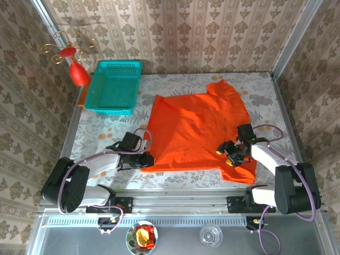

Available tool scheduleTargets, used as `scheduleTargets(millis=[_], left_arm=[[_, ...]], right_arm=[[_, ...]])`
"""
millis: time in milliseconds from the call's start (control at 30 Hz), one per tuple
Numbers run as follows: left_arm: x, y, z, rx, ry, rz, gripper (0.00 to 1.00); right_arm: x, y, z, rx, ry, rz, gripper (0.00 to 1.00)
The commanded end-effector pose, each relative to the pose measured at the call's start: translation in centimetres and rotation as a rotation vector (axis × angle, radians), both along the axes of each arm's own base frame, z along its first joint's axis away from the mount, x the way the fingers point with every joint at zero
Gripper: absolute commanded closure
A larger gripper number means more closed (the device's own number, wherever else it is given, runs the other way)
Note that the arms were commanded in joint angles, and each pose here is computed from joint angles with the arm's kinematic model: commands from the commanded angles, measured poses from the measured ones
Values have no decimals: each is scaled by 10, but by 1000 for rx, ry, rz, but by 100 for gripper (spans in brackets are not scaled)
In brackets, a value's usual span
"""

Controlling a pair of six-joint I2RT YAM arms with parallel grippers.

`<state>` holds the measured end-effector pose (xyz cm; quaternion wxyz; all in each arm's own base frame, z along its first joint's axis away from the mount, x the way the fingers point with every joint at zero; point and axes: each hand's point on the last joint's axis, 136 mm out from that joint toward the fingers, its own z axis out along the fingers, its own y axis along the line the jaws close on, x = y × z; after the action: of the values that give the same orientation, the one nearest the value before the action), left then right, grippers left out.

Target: Fold the inside-out t-shirt

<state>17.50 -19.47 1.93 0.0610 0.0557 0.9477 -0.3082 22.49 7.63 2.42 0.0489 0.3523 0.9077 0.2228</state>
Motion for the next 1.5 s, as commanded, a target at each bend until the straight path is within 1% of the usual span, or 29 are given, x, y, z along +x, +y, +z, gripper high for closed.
scheduleTargets(millis=[0,67,200,300,400,500,533,633,833,933,1133,1267,1367,1400,1467], left_arm=[[-12,15,2,84,38,9,84],[3,19,18,126,-22,3,83],[48,22,47,204,-139,-8,82],[83,18,62,262,-186,-49,80],[119,15,71,346,-236,-103,79],[159,7,81,395,-303,-132,79],[177,15,83,417,-317,-112,79],[219,13,89,471,-366,-123,78],[291,0,104,575,-483,-187,76],[315,-7,105,602,-521,-230,74],[346,-27,101,621,-567,-316,71],[357,-42,90,647,-601,-381,67],[367,-42,79,692,-611,-416,66],[363,-57,74,696,-622,-450,66],[367,-59,68,709,-620,-461,65]], right_arm=[[-27,-17,-4,-85,92,-74,36],[-18,-15,10,-71,36,-69,36],[8,-12,41,-62,-84,-31,36],[30,-5,59,-55,-164,47,37],[53,5,74,-40,-229,173,38],[71,1,79,-101,-243,242,38],[78,0,79,-121,-244,265,38],[98,-4,78,-161,-226,304,39],[140,-3,73,-184,-211,351,41],[158,0,70,-176,-210,359,41],[191,5,67,-155,-206,364,42],[209,8,67,-146,-215,365,42],[222,11,67,-133,-222,365,43],[227,13,67,-125,-224,366,43],[234,15,67,-119,-225,364,43]])
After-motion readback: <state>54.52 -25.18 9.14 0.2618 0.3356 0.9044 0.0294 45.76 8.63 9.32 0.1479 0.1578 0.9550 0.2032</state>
